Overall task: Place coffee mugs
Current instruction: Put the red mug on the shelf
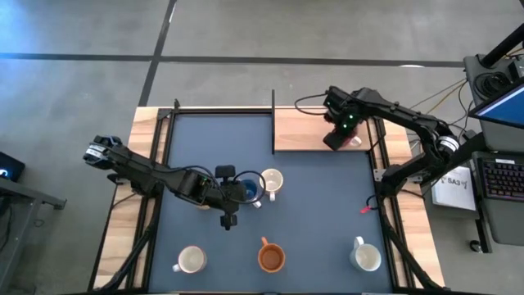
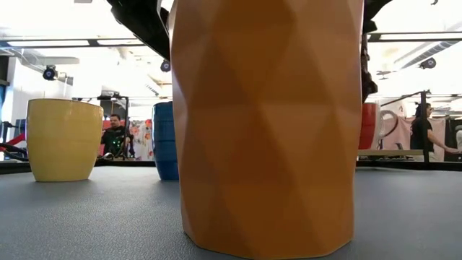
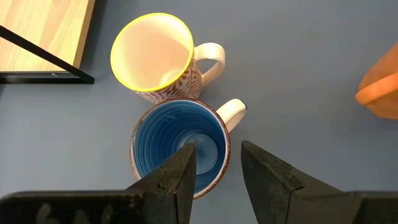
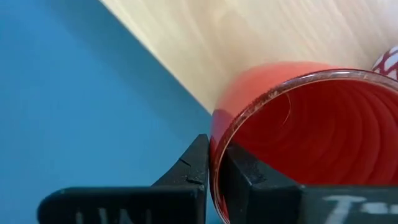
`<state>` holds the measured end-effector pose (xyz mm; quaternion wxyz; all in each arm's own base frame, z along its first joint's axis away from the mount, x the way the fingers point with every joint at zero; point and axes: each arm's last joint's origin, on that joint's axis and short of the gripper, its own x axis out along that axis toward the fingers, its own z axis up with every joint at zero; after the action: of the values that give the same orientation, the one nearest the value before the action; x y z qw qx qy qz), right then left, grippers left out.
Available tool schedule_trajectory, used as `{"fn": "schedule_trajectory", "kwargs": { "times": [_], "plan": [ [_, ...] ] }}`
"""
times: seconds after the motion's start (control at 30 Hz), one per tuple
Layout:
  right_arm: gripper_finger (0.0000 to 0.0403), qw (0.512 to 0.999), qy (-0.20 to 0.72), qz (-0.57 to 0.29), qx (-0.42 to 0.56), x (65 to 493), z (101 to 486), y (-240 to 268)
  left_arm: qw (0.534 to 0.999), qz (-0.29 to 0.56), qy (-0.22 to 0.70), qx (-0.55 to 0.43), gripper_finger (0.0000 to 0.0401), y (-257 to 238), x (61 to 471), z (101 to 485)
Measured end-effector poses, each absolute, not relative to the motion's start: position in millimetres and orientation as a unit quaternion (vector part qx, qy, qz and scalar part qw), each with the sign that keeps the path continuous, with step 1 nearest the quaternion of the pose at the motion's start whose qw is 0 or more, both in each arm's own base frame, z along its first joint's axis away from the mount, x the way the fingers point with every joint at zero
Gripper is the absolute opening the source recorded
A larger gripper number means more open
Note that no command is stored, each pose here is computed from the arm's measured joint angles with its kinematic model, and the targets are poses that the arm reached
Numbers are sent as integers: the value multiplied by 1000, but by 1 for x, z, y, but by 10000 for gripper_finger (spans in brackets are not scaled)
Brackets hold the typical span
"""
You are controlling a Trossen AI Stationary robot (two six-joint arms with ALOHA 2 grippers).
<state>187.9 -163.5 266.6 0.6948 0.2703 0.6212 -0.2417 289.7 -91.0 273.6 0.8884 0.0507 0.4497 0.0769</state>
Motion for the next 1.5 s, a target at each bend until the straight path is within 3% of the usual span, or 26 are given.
{"fn": "schedule_trajectory", "kwargs": {
  "times": [0.4,0.93,1.3,1.5],
  "plan": [
    [14,658,704,-182,197,174,268,-155,888,77,450,51,110,-91,290,273],
    [15,676,722,-101,107,170,272,-152,888,79,450,47,110,-91,290,273],
    [82,658,738,-121,94,167,269,-152,889,80,449,44,110,-91,290,274],
    [92,674,712,-158,118,170,283,-154,889,81,449,42,110,-91,290,273]
  ]
}}
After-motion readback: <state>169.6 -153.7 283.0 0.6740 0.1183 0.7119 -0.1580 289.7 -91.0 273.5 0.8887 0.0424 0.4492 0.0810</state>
